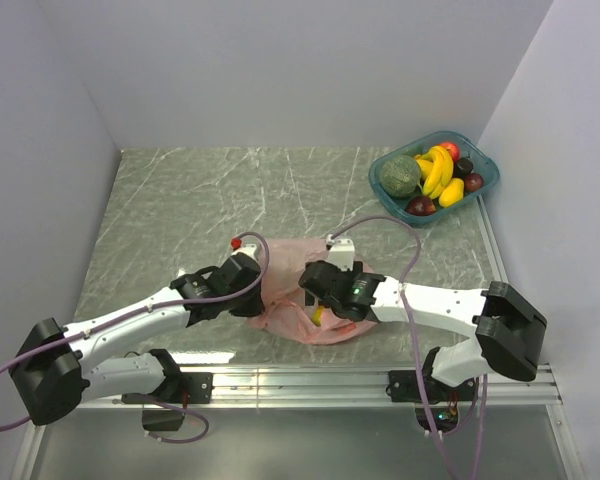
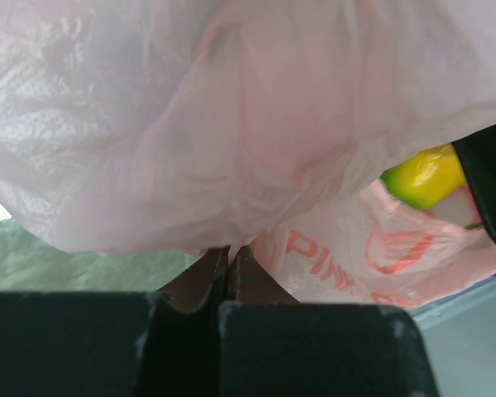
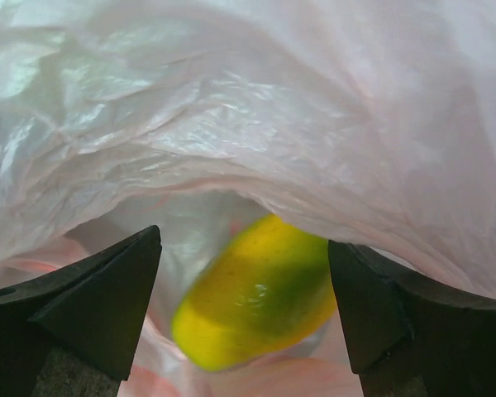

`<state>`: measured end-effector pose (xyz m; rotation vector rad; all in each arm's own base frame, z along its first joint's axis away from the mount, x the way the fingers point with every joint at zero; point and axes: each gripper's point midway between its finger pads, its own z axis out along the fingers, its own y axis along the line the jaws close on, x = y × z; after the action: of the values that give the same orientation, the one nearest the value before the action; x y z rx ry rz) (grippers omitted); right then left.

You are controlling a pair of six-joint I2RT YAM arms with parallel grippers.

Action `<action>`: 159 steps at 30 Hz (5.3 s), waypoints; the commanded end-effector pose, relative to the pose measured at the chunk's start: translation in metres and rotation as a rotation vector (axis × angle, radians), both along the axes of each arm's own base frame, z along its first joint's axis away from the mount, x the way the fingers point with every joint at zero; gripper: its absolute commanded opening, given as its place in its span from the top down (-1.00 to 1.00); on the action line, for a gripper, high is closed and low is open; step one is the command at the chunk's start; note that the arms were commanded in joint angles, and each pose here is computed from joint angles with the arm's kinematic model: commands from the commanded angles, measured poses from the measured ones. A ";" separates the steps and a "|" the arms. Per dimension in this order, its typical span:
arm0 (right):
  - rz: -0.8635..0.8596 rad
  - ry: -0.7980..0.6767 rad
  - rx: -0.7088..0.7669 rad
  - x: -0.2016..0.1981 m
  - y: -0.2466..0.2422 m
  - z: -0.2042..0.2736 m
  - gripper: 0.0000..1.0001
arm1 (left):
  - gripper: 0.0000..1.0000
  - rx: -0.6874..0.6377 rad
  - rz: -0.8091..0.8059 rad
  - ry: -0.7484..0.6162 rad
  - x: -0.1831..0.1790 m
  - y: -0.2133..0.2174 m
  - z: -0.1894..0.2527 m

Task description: Untie the knot of the plastic bag and take out the fruit

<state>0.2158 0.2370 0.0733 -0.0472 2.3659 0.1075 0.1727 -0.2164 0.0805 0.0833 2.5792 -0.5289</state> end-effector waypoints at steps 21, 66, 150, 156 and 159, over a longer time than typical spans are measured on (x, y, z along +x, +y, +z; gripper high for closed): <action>-0.384 0.094 0.038 -0.025 -0.035 0.014 -0.83 | 0.99 -0.162 0.003 -0.100 0.010 -0.025 0.032; -0.142 -0.520 0.245 0.095 -0.074 0.174 1.00 | 0.99 -0.033 0.047 -0.175 0.044 -0.007 0.042; 0.733 -0.246 0.066 0.088 0.088 0.062 -0.47 | 0.96 0.035 0.032 -0.234 0.046 0.009 0.078; 0.806 -0.206 0.079 0.093 0.112 0.038 -0.80 | 0.96 0.032 0.014 -0.227 0.047 0.005 0.074; 0.850 -0.189 0.111 0.094 0.127 0.025 -0.82 | 0.96 0.030 0.008 -0.223 0.047 0.003 0.069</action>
<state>0.3026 0.3411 0.0896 -0.9211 2.0751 0.5257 0.2143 -0.2053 0.1410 0.1084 2.4043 -0.4086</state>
